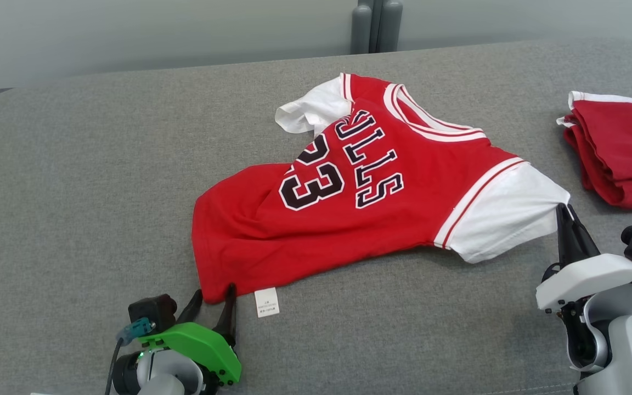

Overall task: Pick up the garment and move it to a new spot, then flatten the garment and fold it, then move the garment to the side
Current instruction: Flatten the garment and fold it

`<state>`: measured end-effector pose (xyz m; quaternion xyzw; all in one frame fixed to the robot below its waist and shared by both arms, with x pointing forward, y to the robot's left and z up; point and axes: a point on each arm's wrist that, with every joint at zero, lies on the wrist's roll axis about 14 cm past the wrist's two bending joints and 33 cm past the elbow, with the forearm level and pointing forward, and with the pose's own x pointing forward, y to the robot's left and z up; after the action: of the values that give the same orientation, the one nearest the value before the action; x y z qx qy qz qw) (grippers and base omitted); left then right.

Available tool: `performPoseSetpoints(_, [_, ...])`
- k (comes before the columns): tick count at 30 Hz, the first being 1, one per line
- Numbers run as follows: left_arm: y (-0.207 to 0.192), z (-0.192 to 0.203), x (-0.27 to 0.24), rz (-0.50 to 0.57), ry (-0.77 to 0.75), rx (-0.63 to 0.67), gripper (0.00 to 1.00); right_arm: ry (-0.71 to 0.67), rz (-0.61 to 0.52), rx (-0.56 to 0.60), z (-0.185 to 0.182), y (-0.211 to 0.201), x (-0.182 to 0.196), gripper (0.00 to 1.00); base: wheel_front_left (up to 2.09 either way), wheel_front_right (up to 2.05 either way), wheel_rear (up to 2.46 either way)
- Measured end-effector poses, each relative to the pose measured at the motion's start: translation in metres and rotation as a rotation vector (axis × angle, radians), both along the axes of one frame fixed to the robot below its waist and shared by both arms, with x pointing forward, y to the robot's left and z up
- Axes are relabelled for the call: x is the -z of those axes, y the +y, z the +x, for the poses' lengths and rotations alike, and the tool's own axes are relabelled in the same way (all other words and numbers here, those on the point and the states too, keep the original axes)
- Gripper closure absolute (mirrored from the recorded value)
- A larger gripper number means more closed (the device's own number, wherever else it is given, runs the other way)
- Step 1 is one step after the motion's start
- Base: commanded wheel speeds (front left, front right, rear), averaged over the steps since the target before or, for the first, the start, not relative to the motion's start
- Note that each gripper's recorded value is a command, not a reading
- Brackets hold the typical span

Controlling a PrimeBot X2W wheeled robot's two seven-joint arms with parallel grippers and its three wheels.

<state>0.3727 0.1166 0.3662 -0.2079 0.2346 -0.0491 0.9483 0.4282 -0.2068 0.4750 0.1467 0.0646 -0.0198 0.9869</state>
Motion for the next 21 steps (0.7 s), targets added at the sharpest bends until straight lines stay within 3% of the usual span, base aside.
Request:
performPoseSetpoints(2, [-0.004,0.001,0.002,0.006,0.008,0.021,0.6,0.0,0.0,0.002,0.0,-0.001,0.0,1.0,0.0,0.0,0.0])
performPoseSetpoints(3, [-0.004,0.001,0.004,0.006,0.014,0.026,0.76,0.001,0.0,0.003,-0.001,-0.001,0.0,1.0,0.0,0.0,0.0])
performPoseSetpoints(4, [-0.004,0.001,0.004,0.006,0.014,0.026,1.0,0.001,0.0,0.003,-0.001,-0.001,0.0,1.0,0.0,0.0,0.0])
performPoseSetpoints(12, [-0.011,0.001,0.001,-0.025,0.003,0.04,1.0,-0.048,0.006,0.014,0.0,-0.003,-0.011,1.0,0.0,0.0,0.0])
performPoseSetpoints(21, [0.0,0.035,-0.074,-0.149,-0.267,-0.065,1.0,-0.24,0.065,0.046,0.001,-0.005,-0.055,1.0,0.0,0.0,0.0])
